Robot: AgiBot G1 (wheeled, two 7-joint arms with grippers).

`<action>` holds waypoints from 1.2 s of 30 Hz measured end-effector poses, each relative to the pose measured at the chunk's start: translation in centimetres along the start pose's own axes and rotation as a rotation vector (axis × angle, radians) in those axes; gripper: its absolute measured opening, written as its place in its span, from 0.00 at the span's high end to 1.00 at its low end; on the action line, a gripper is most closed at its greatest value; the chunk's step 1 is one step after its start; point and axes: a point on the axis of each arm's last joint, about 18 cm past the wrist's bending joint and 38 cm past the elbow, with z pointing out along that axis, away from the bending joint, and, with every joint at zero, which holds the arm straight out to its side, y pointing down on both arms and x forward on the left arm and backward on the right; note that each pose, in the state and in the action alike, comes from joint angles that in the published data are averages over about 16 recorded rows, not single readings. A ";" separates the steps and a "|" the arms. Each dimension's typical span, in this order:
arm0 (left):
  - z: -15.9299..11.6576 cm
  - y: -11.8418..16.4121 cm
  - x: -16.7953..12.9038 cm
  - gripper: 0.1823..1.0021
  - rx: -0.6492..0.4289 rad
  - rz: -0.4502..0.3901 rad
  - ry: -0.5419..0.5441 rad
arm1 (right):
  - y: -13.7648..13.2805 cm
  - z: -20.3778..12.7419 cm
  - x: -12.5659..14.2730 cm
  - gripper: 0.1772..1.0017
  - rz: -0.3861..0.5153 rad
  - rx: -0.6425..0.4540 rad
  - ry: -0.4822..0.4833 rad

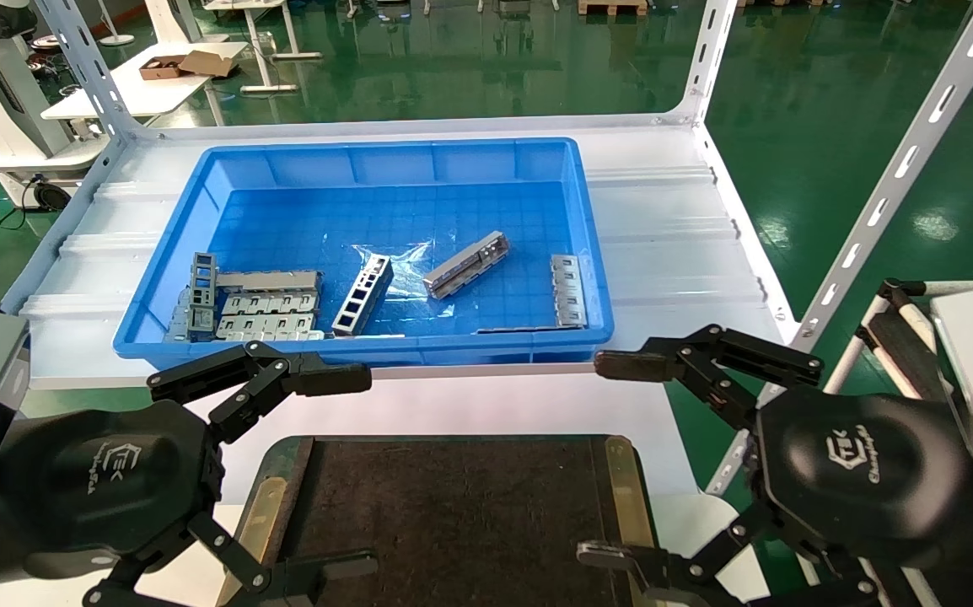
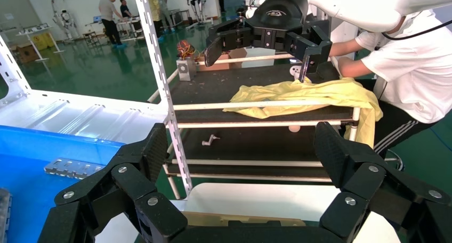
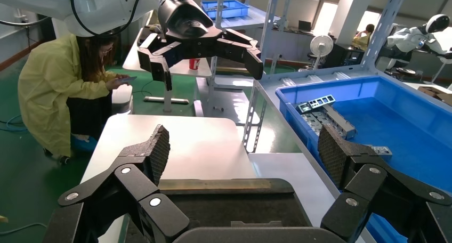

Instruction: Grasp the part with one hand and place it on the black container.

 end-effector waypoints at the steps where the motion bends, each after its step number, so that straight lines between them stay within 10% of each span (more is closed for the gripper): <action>1: 0.0 0.0 0.0 0.00 0.000 0.000 0.000 | 0.0 0.0 0.0 0.00 0.000 0.000 0.000; 36: 0.0 0.0 0.0 0.00 0.000 0.000 0.000 | 0.0 0.0 0.0 0.00 0.000 0.000 0.000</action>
